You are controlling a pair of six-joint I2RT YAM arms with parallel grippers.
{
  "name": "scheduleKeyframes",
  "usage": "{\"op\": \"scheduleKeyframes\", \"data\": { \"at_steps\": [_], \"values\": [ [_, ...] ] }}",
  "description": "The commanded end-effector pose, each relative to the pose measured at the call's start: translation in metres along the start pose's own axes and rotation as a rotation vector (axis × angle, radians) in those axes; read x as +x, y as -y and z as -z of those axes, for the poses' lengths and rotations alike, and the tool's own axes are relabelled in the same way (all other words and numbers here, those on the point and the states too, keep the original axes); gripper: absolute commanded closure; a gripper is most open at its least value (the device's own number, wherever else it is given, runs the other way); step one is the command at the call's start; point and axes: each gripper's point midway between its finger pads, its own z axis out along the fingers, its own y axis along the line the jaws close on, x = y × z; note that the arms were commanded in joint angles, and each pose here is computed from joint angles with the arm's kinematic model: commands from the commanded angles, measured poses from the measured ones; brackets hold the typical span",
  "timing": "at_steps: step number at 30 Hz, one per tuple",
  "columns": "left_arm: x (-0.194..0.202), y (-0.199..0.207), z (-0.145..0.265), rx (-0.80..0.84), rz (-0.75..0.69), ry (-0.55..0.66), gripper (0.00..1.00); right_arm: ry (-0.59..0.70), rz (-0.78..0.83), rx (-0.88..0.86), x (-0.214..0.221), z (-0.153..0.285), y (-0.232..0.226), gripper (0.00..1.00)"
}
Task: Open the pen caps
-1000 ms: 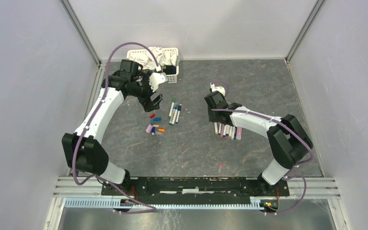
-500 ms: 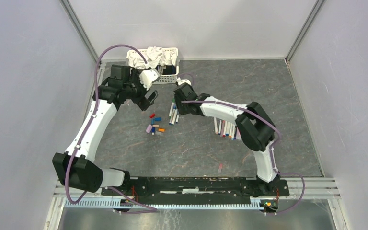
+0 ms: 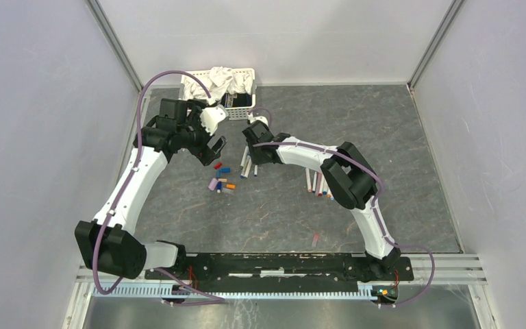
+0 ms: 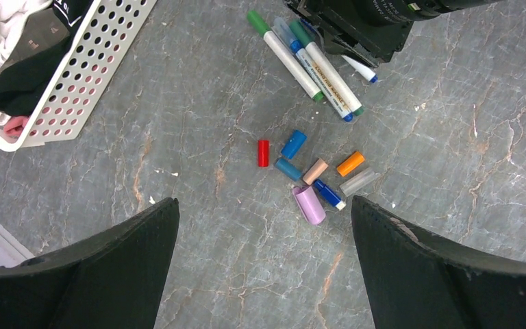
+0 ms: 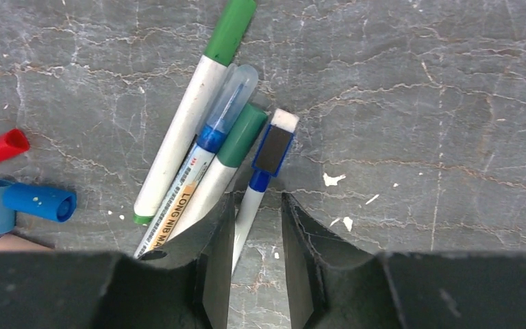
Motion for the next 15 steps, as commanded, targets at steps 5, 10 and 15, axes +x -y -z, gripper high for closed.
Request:
{"op": "scheduleKeyframes", "data": {
  "at_steps": [5,10,15],
  "values": [
    [-0.012,0.002,0.010,0.006,-0.015,0.043,0.00,0.008,0.055,0.132,0.005,0.007,0.032,0.72],
    [-0.013,0.005,0.009,0.029,-0.015,0.045,0.00,0.010,0.102,0.180,0.011,0.023,0.051,0.87],
    [-0.007,0.018,0.006,0.100,-0.031,0.037,0.00,-0.003,0.041,-0.004,0.010,0.041,0.049,1.00]
  ]
}}
